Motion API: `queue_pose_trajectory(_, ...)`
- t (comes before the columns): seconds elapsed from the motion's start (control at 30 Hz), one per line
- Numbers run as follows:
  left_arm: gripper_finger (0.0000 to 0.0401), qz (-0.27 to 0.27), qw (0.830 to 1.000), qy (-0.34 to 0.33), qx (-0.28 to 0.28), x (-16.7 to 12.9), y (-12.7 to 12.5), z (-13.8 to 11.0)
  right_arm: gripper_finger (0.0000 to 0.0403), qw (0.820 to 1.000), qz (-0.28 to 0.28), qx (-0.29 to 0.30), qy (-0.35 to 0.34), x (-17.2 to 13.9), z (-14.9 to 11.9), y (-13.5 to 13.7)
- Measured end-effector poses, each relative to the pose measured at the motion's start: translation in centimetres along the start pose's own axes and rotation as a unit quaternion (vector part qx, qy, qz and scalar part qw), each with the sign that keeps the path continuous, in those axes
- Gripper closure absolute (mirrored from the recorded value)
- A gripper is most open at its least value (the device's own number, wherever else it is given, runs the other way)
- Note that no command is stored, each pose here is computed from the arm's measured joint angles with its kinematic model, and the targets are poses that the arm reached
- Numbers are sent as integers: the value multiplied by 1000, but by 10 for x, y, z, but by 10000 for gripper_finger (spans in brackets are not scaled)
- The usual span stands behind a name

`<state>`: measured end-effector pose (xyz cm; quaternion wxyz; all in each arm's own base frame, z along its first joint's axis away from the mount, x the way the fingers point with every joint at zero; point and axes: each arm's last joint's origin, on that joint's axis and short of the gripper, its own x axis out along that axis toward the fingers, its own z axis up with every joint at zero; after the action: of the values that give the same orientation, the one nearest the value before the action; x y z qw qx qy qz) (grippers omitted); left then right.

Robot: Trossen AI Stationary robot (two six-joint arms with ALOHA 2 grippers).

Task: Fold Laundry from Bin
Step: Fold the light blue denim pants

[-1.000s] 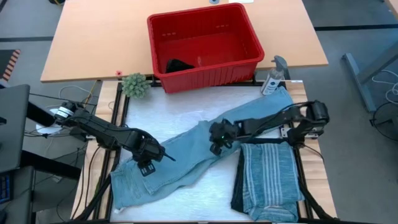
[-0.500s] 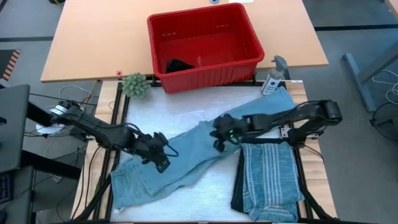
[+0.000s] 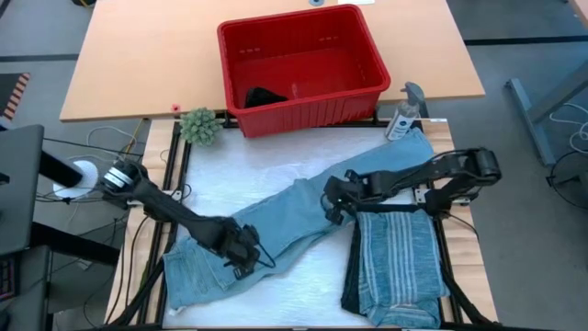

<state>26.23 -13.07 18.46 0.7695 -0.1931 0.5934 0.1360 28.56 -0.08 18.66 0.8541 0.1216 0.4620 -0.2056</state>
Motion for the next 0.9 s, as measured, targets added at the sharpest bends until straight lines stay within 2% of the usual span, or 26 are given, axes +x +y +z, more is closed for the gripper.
queue_pose_trajectory(0.13,287,9,999,15,26,11,-3,-4,373,998,-6,3,60,22,-7,-6)
queue_pose_trajectory(0.27,287,19,998,29,51,18,-3,-5,381,992,-17,2,122,38,-17,-11)
queue_pose_trajectory(0.4,287,41,995,46,82,19,4,-3,384,984,-42,2,171,40,-23,-20)
queue_pose_trajectory(0.57,287,71,990,64,108,20,20,7,369,972,-80,15,220,34,-27,-40)
queue_pose_trajectory(0.7,287,85,989,71,98,27,40,17,376,969,-93,46,224,30,-25,-53)
queue_pose_trajectory(0.9,287,153,982,75,75,19,70,30,381,983,-79,58,154,11,-10,-61)
